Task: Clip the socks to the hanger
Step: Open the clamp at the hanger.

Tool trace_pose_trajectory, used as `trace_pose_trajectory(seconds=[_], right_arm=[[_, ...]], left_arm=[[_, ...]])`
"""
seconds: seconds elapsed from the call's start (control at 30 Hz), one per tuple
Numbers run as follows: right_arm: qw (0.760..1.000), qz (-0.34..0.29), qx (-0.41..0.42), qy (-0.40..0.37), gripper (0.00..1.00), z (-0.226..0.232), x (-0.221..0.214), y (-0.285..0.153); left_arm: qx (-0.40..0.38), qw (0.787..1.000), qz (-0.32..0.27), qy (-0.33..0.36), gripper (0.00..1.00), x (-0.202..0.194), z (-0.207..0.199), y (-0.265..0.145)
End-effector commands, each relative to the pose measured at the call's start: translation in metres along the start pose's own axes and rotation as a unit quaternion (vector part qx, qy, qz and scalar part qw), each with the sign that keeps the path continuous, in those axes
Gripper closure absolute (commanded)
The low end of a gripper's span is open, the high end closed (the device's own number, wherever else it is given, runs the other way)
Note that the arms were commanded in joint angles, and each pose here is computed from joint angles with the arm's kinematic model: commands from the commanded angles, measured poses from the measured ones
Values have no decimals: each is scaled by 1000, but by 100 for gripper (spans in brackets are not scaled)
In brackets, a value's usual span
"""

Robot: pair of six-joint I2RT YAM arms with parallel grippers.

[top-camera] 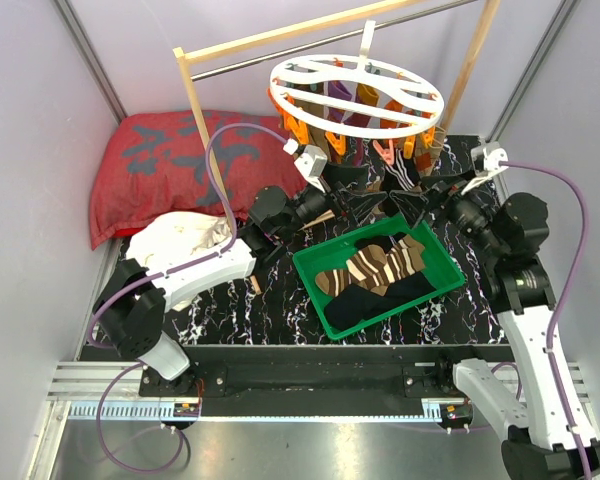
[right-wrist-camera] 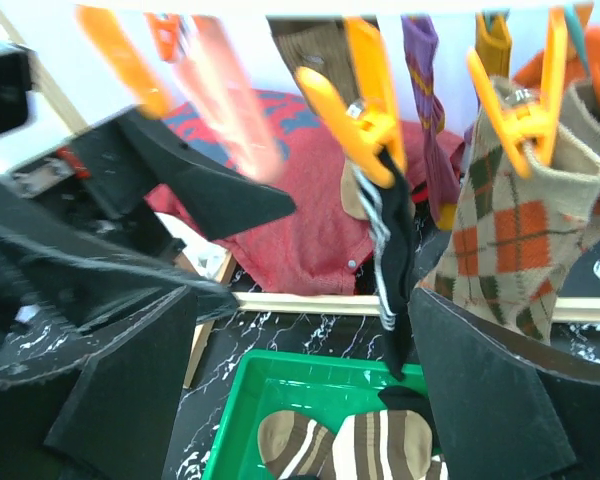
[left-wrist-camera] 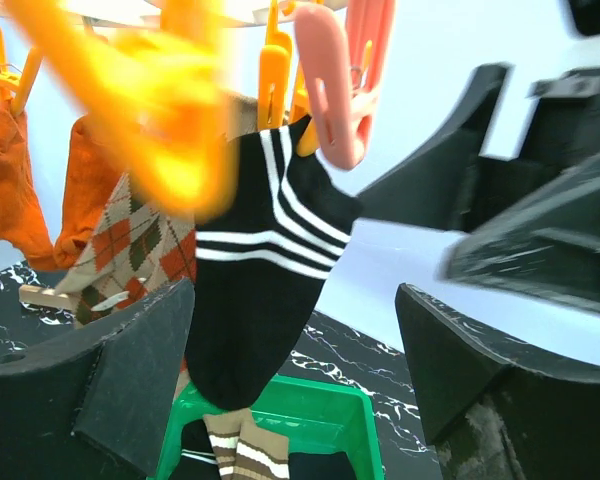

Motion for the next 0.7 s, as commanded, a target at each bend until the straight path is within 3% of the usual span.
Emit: trace_pose_trajectory(seconds=[0.0, 0.4, 0.67], right_arm=[[999, -25, 3, -29, 5, 15, 40, -17], [999, -13, 12, -28, 15, 21, 93, -8], [1000, 5, 17, -22, 22, 24, 99, 15]], left_arm=[[-27, 997, -61, 25, 14, 42, -20, -1], [10, 998, -39, 39, 12, 33, -10, -15], [29, 998, -37, 47, 11, 38, -6, -15]])
Point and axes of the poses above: each gripper's point midway between its finger pads, its own y axis out along the fingers, its own z axis along the line the jaws close on, x = y × z, the point moved 2 cm from there along -y, back along the fingers, and after that the axes turned 7 degrees about -y, right-handed, at the moved point
